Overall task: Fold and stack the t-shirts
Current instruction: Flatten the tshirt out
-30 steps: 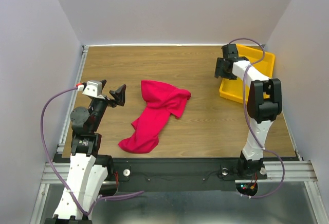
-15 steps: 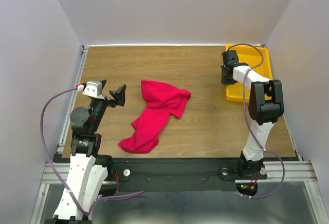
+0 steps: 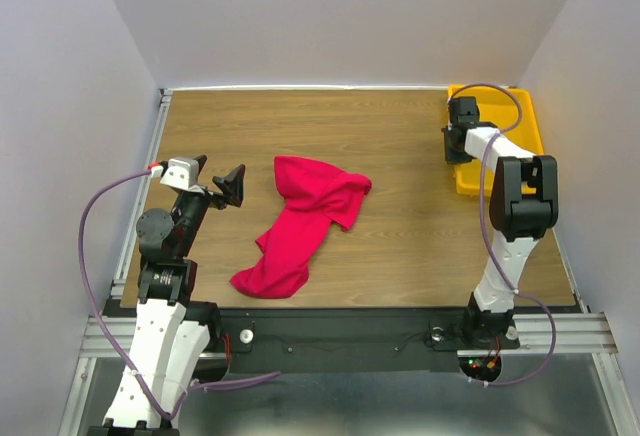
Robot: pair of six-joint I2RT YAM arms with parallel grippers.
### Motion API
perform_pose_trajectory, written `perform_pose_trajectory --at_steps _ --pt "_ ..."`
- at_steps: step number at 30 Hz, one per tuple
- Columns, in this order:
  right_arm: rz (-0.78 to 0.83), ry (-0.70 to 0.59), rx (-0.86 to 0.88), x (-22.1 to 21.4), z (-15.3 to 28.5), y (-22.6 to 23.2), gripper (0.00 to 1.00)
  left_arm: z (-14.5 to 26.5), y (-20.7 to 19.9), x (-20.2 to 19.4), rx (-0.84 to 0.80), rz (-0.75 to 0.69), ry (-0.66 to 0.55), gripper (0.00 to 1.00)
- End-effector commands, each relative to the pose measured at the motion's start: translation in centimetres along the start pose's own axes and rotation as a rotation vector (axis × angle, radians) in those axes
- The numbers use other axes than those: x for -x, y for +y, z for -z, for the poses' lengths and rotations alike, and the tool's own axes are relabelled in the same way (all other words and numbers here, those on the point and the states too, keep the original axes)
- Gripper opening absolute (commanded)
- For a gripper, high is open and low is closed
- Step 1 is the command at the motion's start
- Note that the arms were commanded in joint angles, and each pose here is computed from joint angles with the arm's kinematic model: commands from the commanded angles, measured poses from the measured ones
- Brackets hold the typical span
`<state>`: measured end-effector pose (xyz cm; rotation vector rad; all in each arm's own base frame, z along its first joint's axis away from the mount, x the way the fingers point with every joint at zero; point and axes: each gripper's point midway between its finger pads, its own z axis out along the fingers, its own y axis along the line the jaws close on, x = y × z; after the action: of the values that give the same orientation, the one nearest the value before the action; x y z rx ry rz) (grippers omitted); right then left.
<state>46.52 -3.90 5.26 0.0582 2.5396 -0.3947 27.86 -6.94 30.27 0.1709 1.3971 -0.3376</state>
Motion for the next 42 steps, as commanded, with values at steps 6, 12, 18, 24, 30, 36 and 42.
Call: perform_pose_trajectory --at_steps 6,12,18,24,30,36,42 --pt "0.085 -0.101 0.015 4.4 -0.6 -3.0 0.15 -0.1 -0.5 1.5 -0.025 -0.028 -0.059 0.99" --pt "0.156 -0.112 0.067 4.8 -1.1 -2.9 0.16 -0.1 -0.5 1.3 -0.026 -0.025 -0.054 0.99" --pt "0.211 -0.115 0.081 4.9 -1.5 -3.0 0.22 -0.2 -0.5 1.3 -0.025 -0.026 -0.052 0.99" --pt "0.176 -0.107 0.023 5.2 -1.7 -4.3 0.31 -0.1 -0.5 1.4 -0.027 -0.025 -0.055 0.99" --pt "0.136 -0.103 -0.028 5.7 -2.3 -5.1 0.32 -0.1 -0.5 1.5 -0.026 -0.025 -0.058 0.99" --pt "0.116 -0.102 -0.057 5.9 -2.4 -5.5 0.41 0.0 -0.5 1.5 -0.025 -0.025 -0.06 0.99" --pt "0.107 -0.119 -0.039 6.3 -1.7 -5.4 0.62 -0.1 -0.4 1.5 -0.019 -0.022 -0.061 0.99"
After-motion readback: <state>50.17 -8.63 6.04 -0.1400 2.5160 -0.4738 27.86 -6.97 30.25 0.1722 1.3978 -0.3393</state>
